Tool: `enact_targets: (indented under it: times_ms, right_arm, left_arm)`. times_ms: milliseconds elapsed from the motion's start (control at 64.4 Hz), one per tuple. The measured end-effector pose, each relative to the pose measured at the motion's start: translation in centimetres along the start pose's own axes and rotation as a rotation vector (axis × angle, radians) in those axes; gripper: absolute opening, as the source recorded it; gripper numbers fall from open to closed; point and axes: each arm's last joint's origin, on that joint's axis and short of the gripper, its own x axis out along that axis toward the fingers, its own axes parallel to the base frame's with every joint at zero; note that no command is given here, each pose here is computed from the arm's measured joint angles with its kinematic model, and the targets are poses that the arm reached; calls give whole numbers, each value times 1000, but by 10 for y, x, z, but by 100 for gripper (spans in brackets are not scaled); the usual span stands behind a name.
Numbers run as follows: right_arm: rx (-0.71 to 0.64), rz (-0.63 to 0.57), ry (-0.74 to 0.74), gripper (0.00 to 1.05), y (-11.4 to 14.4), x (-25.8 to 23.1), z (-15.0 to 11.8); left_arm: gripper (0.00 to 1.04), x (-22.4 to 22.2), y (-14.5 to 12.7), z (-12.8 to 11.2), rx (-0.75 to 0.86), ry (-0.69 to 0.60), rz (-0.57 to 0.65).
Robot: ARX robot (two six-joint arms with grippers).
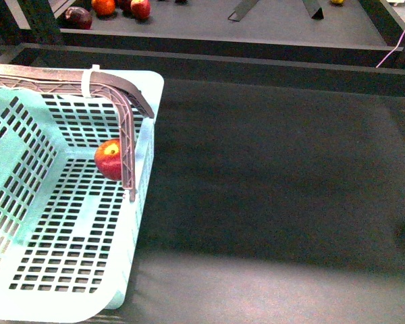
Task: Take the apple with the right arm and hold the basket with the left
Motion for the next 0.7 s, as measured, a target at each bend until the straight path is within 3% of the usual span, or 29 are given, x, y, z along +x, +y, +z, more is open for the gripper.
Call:
enact_targets:
  times_ms: [47,171,279,450,481,699]
  right_arm:
    - [0,0,0,96,0,0,0]
    - [0,0,0,96,0,0,0]
    - [0,0,0,96,0,0,0]
    - [0,0,0,96,0,0,0]
    - [0,0,0,96,0,0,0]
    - [0,0,0,96,0,0,0]
  left_arm:
    - [7,0,0,0,0,0,0]
    - [32,0,0,0,0,0,0]
    - [60,0,0,0,0,0,0]
    - [95,0,0,0,0,0,0]
    - [99,0,0,0,0,0,0]
    - [98,0,0,0,2,0,0]
